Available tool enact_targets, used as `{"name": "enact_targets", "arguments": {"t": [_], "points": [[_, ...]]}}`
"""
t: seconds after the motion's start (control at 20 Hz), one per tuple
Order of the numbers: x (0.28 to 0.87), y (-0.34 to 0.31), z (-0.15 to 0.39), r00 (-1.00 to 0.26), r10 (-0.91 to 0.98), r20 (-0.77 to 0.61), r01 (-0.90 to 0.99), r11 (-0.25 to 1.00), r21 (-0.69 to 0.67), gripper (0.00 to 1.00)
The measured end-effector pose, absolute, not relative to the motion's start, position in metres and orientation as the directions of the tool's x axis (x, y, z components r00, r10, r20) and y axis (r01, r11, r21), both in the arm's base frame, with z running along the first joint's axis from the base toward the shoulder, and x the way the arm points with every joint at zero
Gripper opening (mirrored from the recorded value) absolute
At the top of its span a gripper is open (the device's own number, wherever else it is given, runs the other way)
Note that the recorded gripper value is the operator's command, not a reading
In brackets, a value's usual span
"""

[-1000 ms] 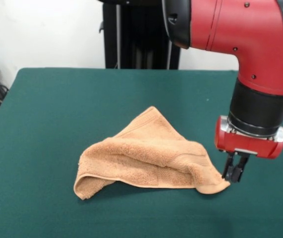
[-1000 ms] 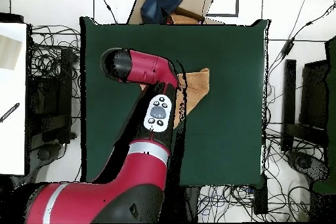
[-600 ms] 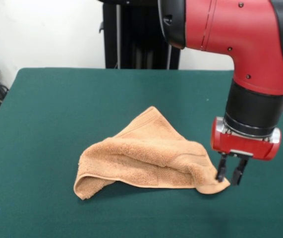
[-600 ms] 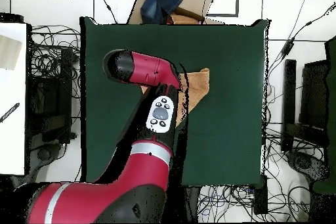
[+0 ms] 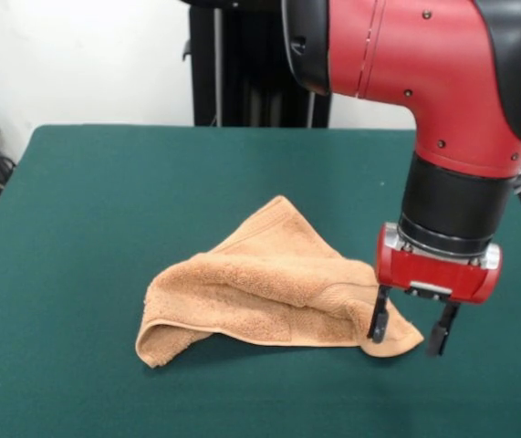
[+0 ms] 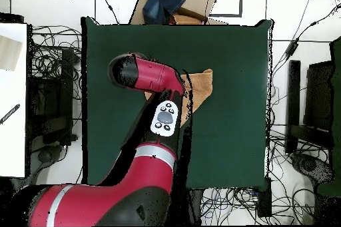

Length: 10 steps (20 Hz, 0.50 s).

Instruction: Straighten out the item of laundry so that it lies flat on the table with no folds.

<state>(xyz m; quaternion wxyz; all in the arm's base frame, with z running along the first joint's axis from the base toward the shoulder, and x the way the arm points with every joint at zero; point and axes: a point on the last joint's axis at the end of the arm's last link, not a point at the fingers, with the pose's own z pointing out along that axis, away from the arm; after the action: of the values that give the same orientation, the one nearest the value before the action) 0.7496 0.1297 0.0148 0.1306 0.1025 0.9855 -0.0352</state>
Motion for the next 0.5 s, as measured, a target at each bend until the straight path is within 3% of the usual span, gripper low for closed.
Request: {"name": "enact_targets", "arguments": {"t": [0.5], "points": [[0.7461,0.1282,0.0109,-0.946,0.195,-0.260,0.214,0.976,-0.045,1.00]]}}
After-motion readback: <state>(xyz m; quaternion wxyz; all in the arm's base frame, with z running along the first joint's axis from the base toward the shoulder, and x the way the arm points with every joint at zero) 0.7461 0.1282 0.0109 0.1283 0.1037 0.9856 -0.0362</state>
